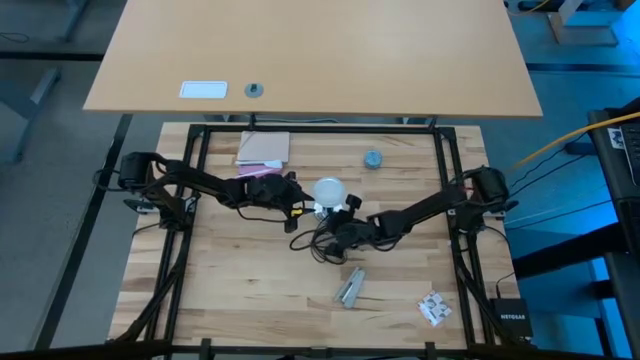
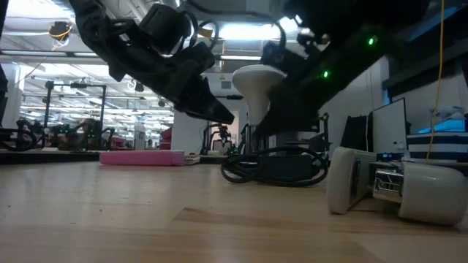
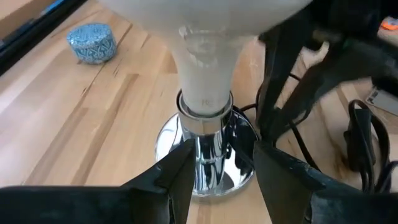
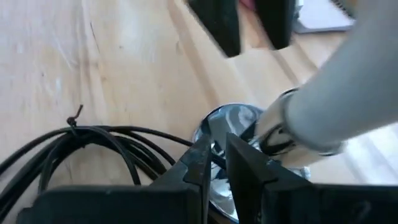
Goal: Screw lightbulb
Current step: Insert light bulb into the lamp
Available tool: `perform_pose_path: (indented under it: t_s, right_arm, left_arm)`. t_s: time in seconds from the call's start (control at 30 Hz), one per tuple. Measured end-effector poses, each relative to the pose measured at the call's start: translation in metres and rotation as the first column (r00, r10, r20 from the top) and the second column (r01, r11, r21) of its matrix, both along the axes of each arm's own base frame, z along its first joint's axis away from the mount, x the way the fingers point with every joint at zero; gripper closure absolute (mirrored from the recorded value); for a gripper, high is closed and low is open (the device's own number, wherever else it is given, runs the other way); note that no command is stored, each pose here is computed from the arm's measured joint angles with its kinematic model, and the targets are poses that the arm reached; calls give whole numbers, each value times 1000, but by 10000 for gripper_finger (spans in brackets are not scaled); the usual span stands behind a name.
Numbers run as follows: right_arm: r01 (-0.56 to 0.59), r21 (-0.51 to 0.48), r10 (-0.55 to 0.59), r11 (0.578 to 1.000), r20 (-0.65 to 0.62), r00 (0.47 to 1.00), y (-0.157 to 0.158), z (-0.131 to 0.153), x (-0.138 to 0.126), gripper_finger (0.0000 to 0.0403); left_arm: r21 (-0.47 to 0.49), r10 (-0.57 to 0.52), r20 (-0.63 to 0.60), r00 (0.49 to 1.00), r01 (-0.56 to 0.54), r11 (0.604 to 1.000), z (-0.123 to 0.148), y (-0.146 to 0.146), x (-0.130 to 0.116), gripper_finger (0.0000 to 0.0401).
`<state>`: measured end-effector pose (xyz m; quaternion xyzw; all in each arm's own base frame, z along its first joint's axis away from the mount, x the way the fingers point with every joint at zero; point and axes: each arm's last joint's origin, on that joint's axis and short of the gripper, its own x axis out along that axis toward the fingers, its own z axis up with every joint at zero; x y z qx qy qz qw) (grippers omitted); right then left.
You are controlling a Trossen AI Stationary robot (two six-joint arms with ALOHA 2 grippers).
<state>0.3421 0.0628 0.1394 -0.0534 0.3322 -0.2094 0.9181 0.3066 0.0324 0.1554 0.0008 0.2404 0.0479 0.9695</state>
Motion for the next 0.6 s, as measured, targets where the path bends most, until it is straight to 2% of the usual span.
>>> perform_pose_path:
  t_s: [0.33,0.5,0.6]
  right_arm:
    - [-51,29,52,998,-40,998,-1,46,-26,352]
    - [-117,5,117,993,-109,987,9,73,-55,352]
    - [-136,-15,134,991,-107,985,13,96,-79,352]
  left_arm:
    - [-3,1,13,1000,-1,1000,9,-1,-3,248]
    - [-3,0,-13,1000,0,1000,16,-1,-9,248]
    - [-3,0,-13,1000,0,1000,21,-2,-12,248]
